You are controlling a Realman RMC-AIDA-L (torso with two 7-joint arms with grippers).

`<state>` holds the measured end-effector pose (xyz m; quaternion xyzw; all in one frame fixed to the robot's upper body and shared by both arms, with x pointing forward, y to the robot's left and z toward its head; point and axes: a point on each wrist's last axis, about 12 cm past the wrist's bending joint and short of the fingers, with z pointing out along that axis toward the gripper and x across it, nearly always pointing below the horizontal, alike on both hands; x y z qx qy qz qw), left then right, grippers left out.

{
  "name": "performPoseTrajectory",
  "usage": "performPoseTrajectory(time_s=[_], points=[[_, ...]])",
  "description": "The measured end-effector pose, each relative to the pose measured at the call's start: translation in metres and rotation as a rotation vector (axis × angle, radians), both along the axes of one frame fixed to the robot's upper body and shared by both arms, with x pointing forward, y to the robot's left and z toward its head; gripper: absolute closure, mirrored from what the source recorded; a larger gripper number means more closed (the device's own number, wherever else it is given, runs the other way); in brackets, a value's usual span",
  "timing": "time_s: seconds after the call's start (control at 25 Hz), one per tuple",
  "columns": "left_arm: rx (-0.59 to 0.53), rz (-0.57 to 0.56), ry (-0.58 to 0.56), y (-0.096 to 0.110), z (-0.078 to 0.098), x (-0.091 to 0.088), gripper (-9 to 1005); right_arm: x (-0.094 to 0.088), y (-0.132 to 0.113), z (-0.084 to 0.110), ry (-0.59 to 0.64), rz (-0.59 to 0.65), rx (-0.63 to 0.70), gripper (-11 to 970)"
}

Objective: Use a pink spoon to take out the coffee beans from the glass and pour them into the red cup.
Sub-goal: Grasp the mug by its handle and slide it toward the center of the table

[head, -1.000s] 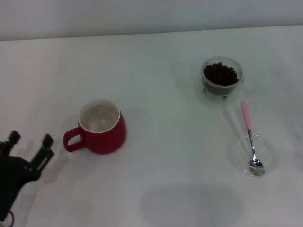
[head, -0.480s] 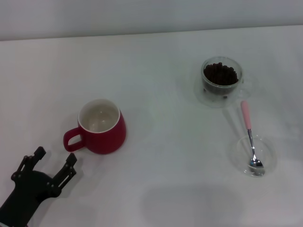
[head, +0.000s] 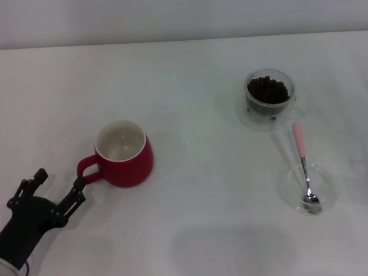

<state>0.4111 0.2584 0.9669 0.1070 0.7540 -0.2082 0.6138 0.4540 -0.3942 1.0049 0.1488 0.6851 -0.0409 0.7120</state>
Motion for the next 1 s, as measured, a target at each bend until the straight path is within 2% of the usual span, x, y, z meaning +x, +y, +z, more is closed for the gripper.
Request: performPoseTrajectory(time_s=[0.16, 0.64, 1.0], points=[[0.008, -0.017, 0.002, -0.002, 0.001, 0.01, 109, -0.001, 0.0, 0.003, -0.028, 0.004, -0.002, 205], [0.012, 0.02, 0.021, 0.0, 0.0, 0.013, 109, -0.002, 0.003, 0.002, -0.028, 0.009, 0.007, 205], [0.034, 0.002, 0.009, 0.002, 0.001, 0.019, 108, -0.002, 0.006, 0.002, -0.025, 0.03, 0.004, 206]])
